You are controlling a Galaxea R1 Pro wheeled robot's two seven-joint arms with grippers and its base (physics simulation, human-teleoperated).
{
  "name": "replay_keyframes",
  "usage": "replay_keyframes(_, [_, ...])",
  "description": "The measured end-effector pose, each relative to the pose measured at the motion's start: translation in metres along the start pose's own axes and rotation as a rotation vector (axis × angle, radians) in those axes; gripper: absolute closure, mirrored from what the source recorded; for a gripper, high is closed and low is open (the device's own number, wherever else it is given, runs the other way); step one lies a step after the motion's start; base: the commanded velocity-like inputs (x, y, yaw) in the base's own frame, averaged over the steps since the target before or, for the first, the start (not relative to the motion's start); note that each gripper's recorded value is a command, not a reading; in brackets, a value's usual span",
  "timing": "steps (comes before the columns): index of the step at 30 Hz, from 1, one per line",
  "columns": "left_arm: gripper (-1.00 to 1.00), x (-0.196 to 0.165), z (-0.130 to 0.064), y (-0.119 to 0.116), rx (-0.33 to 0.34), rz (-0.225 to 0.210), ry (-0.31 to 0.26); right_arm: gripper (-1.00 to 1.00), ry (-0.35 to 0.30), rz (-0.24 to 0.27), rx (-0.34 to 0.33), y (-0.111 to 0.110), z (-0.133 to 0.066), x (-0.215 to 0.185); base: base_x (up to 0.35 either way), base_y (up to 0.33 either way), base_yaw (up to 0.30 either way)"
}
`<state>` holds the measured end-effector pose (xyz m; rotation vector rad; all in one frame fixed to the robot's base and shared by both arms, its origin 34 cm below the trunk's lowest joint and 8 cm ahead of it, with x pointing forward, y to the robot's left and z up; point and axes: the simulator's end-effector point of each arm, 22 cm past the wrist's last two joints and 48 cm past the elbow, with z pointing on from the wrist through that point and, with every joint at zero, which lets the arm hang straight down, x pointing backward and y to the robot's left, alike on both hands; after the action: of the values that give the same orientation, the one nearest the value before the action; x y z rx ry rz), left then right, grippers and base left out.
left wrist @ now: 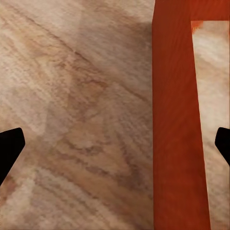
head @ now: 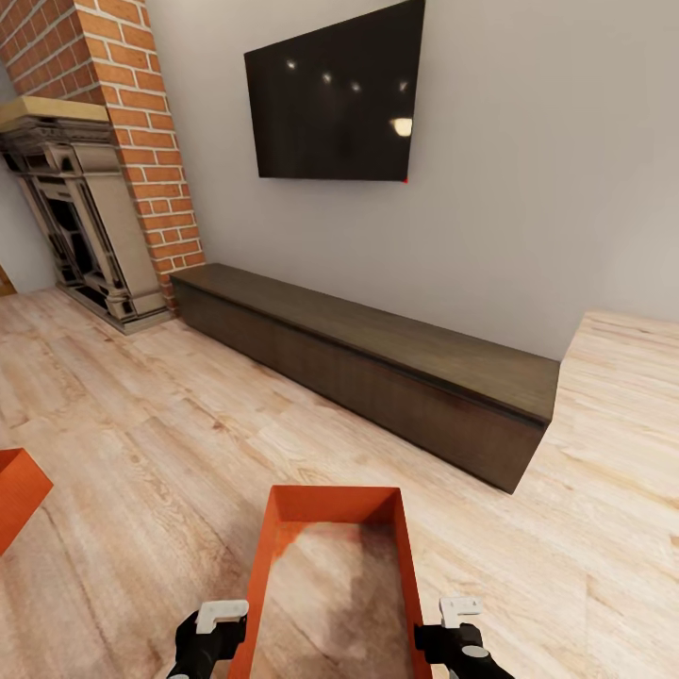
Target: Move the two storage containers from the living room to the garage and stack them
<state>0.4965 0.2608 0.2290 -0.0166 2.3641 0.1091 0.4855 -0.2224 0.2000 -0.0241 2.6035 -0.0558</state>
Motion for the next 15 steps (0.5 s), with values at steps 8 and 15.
replay_keyframes(8, [-1.0,-0.0001,0.0,-0.0001,-0.001,0.0,0.001,-1.0,0.0,0.0,0.0,0.0,0.0,0.0,0.0,0.0,0.0])
replay_keyframes(15, [-1.0,0.0001,-0.0001,-0.0003,-0.003,-0.004,0.001,-1.0,0.0,0.001,-0.001,0.0008,-0.0001,0.0001,0.0,0.0,0.0])
